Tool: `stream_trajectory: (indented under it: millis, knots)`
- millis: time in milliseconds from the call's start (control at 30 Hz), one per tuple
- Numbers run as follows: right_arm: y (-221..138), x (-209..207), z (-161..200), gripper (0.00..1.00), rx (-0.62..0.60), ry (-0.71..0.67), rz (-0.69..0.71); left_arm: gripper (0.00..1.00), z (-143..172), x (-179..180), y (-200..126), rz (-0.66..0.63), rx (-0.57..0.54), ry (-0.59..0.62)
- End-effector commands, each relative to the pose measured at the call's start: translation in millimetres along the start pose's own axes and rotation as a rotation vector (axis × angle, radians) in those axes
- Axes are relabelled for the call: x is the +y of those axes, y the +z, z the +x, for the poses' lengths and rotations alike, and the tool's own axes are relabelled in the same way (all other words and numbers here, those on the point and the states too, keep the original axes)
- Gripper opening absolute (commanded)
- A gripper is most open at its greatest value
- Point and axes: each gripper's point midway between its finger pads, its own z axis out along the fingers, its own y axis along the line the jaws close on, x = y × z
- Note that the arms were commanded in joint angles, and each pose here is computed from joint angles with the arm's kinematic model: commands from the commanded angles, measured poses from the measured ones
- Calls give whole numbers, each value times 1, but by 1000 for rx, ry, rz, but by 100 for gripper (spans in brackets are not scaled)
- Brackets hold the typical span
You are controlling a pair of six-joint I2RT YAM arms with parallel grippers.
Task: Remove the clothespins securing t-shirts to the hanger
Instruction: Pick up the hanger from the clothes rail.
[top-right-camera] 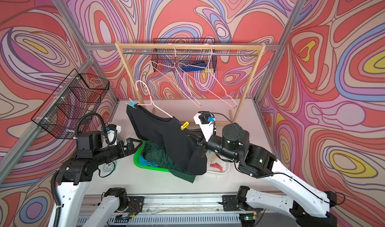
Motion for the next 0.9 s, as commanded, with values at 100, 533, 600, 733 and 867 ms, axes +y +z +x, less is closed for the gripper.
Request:
stream_trajectory:
  millis: [100, 533, 600, 733, 867]
  knots:
    - [2, 2, -4, 0, -69, 46, -17, 100, -8, -22, -20, 49, -30, 51]
    - [25, -3, 31, 0, -12, 75, -12, 94, -25, -52, -28, 183, -78, 95]
    - [27, -4, 34, 0, -6, 79, -10, 93, -27, -58, -31, 202, -89, 110]
    - [33, -4, 41, 0, 5, 87, -16, 89, -36, -68, -35, 237, -115, 126]
    - [40, -4, 53, 0, 41, 93, -19, 85, -51, -83, -39, 294, -143, 125]
